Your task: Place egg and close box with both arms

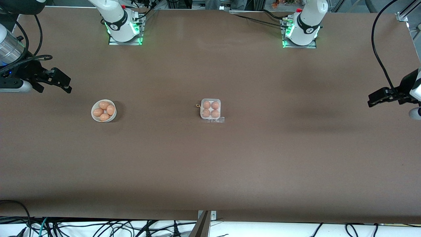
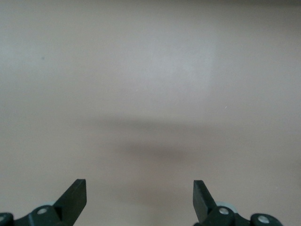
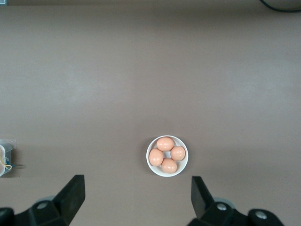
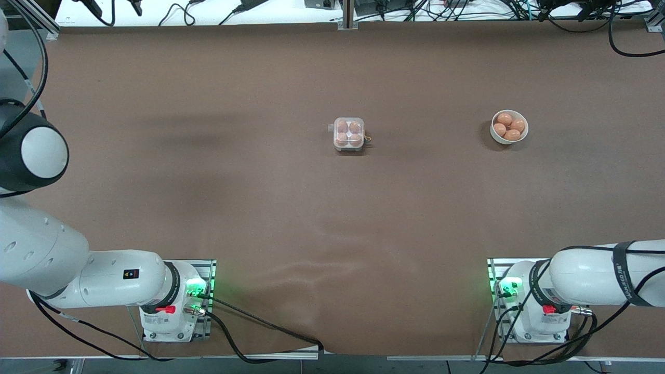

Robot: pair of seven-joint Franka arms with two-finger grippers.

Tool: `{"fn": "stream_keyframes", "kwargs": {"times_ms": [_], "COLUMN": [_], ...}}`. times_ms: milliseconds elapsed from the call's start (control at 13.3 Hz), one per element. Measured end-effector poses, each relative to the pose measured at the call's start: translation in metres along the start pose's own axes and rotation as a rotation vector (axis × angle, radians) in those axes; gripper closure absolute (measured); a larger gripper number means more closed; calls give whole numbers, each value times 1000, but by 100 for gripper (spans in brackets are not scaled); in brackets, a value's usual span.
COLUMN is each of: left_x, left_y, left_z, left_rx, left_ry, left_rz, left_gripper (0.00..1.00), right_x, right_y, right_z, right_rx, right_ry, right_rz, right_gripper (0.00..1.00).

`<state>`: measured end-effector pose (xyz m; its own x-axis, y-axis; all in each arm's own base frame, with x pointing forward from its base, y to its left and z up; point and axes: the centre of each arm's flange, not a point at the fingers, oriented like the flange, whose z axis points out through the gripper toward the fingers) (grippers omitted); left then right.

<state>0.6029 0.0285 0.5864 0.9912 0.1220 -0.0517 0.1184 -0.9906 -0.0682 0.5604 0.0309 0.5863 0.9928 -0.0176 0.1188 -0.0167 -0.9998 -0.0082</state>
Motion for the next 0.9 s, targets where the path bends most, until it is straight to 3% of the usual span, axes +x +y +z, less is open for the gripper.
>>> {"fn": "stream_keyframes", "kwargs": {"times_ms": [377,603,905], "left_x": [-23,-39,-47], "left_y": [-1,10,18], "left_z": [10,-6,-13], "left_rx": [3,-64,-77], "left_ry": [-11,10,18], "left_rz": [3,10,22], "left_gripper": [0,0,0], "right_x": [0,0,0], "right_y": [0,-1,-1], "right_z": [0,0,0], "right_rx": [0,0,0], "right_ry": [0,0,-1], "right_rz": [-1,-1,-1], "right_gripper": [0,0,0]}}
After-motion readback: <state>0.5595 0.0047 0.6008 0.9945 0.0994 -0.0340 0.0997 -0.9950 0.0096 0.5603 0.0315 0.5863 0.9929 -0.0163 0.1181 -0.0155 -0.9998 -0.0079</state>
